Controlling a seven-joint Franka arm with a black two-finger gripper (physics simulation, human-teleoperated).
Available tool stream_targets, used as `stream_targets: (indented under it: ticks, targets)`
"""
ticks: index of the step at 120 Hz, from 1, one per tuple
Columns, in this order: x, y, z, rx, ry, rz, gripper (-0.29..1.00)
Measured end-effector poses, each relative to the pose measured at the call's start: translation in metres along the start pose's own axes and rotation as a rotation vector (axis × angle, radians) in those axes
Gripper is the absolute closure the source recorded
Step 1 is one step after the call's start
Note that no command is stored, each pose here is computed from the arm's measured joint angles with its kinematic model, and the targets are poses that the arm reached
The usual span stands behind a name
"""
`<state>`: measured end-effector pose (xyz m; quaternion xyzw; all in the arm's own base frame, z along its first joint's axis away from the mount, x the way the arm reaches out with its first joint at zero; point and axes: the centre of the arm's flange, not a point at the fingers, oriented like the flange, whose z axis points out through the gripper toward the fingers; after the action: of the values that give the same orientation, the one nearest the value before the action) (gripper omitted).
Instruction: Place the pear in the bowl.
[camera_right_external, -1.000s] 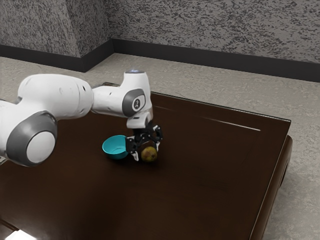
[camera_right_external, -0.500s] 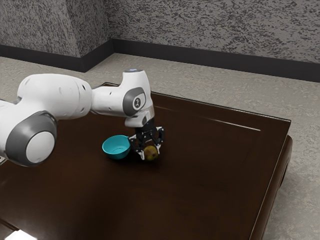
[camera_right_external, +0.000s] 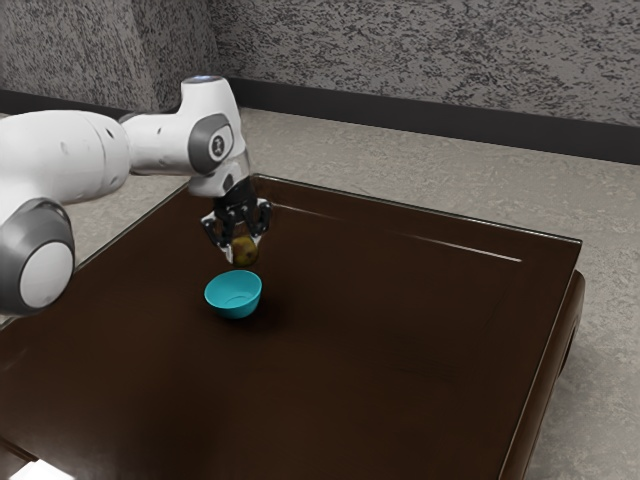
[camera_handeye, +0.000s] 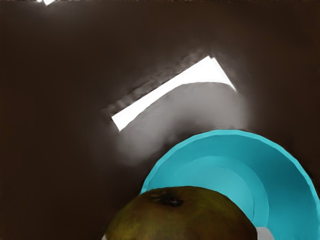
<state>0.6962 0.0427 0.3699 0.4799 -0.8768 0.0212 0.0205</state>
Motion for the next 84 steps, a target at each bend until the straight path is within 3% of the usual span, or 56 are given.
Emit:
stream_targets:
  ticks: [6,14,39,66,72,84]
  targets:
    - [-0.004,0.008,0.007,-0.024,0.014,-0.004,0.75]
    - [-0.005,0.017,0.018,-0.054,0.035,-0.006,0.71]
    - [-0.004,0.024,0.026,-0.103,0.052,0.009,0.32]
    - [-0.003,0.026,0.025,-0.125,0.057,0.013,0.12]
    - [0.0,0.024,0.014,-0.111,0.052,0.013,0.09]
    - [0.042,0.019,-0.098,0.018,0.002,-0.065,0.06]
